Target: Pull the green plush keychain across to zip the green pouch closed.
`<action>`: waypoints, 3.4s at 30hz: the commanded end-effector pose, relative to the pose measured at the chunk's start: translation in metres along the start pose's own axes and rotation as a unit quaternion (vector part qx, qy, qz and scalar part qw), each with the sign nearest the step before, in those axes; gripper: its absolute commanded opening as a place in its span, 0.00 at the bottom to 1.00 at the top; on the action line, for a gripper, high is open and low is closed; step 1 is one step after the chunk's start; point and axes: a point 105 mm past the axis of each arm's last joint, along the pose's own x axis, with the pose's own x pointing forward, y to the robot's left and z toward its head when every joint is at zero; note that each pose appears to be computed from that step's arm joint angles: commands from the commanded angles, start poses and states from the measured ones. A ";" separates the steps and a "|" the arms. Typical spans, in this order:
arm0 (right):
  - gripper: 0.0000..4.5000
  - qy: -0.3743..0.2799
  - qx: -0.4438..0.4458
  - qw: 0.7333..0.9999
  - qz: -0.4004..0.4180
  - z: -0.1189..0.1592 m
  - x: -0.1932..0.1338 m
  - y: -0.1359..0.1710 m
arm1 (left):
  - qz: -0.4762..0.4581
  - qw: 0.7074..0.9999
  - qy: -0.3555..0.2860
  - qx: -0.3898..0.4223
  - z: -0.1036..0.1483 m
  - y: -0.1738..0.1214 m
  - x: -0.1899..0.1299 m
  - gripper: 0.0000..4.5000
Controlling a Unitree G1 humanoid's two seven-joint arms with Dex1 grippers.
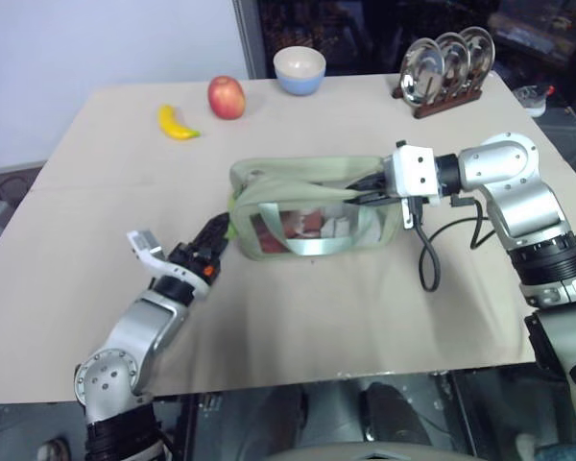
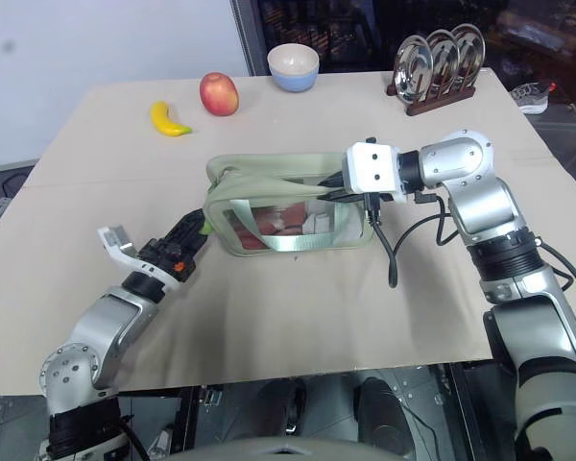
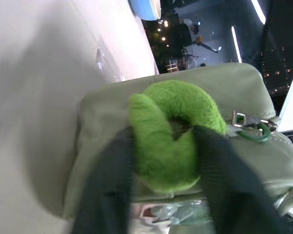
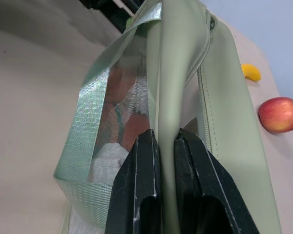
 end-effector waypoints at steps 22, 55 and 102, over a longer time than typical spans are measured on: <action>0.00 -0.027 -0.035 0.999 -0.002 0.019 0.003 -0.010 | -0.225 0.949 0.020 0.219 0.013 -0.120 -0.007 0.02; 0.00 -0.049 -0.039 0.998 0.010 0.029 0.010 -0.007 | -0.250 0.911 0.170 0.280 -0.010 -0.141 -0.015 0.38; 0.00 -0.044 -0.034 0.998 -0.003 0.029 0.007 -0.007 | -0.173 0.805 0.140 0.550 0.011 -0.041 -0.029 0.38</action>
